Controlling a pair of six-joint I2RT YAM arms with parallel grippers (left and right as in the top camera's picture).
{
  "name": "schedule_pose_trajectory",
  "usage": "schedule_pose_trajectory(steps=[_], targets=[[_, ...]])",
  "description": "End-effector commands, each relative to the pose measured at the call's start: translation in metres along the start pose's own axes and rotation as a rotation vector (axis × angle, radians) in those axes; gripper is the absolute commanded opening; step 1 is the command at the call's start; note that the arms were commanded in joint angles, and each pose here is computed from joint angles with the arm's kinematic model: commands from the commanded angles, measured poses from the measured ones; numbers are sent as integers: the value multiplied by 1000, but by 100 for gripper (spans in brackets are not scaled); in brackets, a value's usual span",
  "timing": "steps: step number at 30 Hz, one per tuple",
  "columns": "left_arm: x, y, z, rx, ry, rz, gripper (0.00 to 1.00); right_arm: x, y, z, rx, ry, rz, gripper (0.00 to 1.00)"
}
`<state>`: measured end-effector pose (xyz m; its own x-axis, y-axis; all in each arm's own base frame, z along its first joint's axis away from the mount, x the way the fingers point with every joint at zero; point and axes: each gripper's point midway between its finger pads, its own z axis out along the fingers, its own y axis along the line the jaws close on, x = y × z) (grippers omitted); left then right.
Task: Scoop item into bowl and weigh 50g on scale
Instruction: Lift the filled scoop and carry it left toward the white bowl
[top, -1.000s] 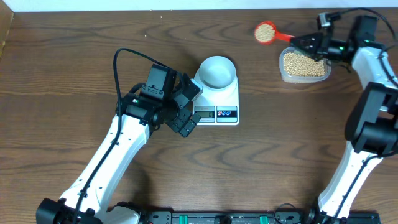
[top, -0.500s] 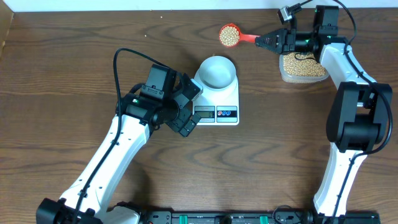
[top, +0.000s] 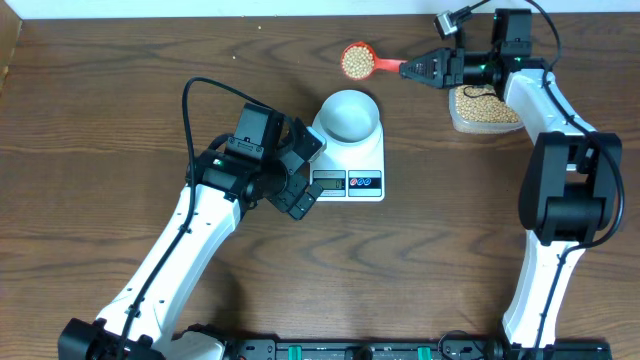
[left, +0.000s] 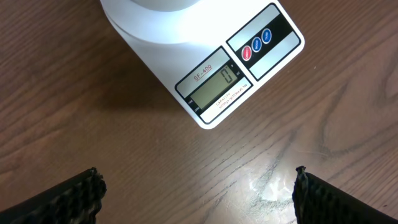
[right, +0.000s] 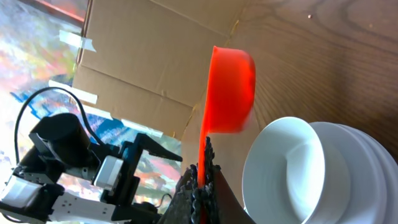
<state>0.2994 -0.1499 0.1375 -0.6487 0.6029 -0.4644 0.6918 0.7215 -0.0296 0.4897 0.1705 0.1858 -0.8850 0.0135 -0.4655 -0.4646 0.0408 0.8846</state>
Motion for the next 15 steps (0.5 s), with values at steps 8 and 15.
schedule_pose_trajectory(steps=[8, 15], targets=[[-12, -1, -9, 2, -37, 17, 98, 4, 12, 5, -38, 17, -125, 1], [-12, -1, -9, 3, -38, 17, 98, 8, 11, 5, -38, 16, -192, 1]])
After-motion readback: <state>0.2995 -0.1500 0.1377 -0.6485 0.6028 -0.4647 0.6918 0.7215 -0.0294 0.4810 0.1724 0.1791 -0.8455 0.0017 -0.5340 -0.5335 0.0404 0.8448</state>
